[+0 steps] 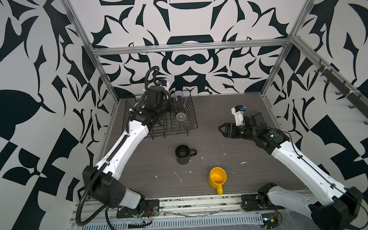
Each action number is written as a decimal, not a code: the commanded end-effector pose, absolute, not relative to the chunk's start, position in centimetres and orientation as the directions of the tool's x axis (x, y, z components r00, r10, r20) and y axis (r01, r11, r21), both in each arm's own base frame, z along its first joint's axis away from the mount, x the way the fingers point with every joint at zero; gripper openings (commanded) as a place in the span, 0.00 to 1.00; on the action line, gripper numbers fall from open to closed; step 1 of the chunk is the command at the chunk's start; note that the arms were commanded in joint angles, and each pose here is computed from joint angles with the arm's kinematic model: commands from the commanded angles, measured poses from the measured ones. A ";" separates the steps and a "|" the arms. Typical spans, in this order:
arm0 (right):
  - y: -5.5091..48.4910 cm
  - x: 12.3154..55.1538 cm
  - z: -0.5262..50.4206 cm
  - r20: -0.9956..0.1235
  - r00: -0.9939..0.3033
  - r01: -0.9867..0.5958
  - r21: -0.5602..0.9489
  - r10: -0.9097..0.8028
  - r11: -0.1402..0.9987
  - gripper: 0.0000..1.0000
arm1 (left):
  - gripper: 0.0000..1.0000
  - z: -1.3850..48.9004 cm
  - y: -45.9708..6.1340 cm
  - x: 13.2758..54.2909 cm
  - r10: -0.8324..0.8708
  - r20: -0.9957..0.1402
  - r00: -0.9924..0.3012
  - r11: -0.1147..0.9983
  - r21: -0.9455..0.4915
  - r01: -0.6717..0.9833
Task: Load cups into a dish rack
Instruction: Place the cup upside down at the dish rack, then pick up the cup from the center of the table.
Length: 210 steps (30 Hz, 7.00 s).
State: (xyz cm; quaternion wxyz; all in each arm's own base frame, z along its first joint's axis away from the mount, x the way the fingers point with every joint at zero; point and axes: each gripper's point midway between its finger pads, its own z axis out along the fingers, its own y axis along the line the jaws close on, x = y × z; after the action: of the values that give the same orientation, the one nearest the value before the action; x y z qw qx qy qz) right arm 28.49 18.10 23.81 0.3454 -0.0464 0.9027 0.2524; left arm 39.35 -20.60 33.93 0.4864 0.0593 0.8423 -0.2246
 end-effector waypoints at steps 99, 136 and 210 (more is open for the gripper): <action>27.5 31.9 32.5 -0.483 -0.847 -0.419 0.863 0.221 0.281 0.00 | 0.99 31.8 -20.7 29.5 -0.218 -0.943 -0.251 0.400 -0.321 0.859; 33.4 27.0 35.2 -0.546 -0.837 -0.543 0.836 0.023 0.072 0.00 | 1.00 32.6 -24.9 26.5 -0.245 -0.946 -0.211 0.036 -0.226 0.973; 33.4 28.4 34.0 -0.527 -0.848 -0.515 0.845 0.061 0.147 0.39 | 0.00 36.8 -24.8 25.8 -0.230 -0.937 -0.262 -0.014 -0.266 0.964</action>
State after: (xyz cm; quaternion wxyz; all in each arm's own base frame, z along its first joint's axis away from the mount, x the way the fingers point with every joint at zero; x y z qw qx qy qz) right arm 28.22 34.60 30.73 0.1728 -0.1401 0.7413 0.6332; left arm 25.92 -25.47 33.47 0.4340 0.3520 0.5340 -0.6344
